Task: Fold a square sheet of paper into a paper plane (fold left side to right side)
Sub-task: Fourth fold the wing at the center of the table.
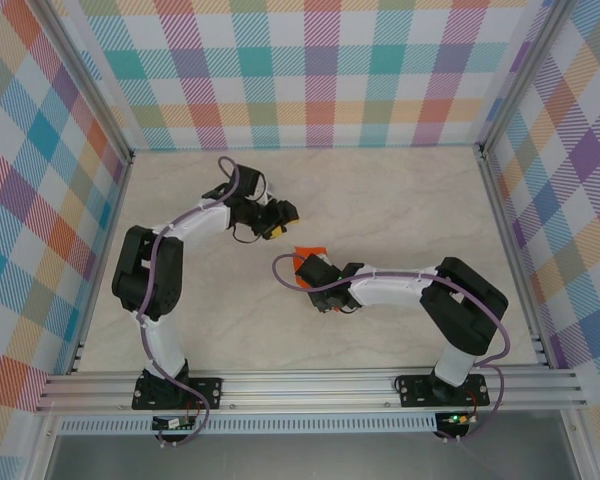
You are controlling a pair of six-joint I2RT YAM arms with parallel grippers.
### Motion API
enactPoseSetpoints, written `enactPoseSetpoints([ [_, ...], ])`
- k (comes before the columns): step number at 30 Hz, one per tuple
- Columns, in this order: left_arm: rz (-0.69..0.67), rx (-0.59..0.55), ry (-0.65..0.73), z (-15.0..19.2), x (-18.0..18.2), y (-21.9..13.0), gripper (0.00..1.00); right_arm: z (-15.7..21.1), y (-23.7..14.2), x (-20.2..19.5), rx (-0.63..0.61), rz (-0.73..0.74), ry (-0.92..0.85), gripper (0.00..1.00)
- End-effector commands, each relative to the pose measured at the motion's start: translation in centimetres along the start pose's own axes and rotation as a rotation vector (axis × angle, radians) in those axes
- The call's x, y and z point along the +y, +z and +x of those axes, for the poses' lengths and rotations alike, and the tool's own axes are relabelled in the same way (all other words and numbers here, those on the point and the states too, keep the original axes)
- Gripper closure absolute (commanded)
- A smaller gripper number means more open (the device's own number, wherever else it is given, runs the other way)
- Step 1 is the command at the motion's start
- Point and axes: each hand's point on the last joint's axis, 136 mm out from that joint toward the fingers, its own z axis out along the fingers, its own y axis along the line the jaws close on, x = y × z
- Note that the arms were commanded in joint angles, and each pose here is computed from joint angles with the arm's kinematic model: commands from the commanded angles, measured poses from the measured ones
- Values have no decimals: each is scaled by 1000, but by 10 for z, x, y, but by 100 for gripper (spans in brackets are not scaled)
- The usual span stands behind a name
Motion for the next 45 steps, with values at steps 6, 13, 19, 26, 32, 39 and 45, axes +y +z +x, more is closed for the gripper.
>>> enactPoseSetpoints([
  [6, -16, -7, -23, 37, 33, -41, 45, -1, -5, 9, 11, -36, 7, 72],
  [13, 57, 57, -44, 95, 37, -28, 50, -3, -6, 9, 17, -88, 45, 73],
  [19, 46, 105, -13, 127, 26, -9, 63, 1, -8, 8, 27, -127, 69, 73],
  [26, 25, 160, 11, 145, 19, 23, 75, 5, -7, 4, 36, -178, 126, 75],
  [32, 15, 184, 34, 146, 10, 43, 77, 9, -6, 2, 48, -210, 157, 75],
  [39, 11, 185, 37, 144, 9, 48, 77, 10, -4, 0, 60, -275, 208, 76],
  [45, 8, 186, 34, 145, 10, 50, 77, 11, -3, -4, 62, -340, 265, 76],
])
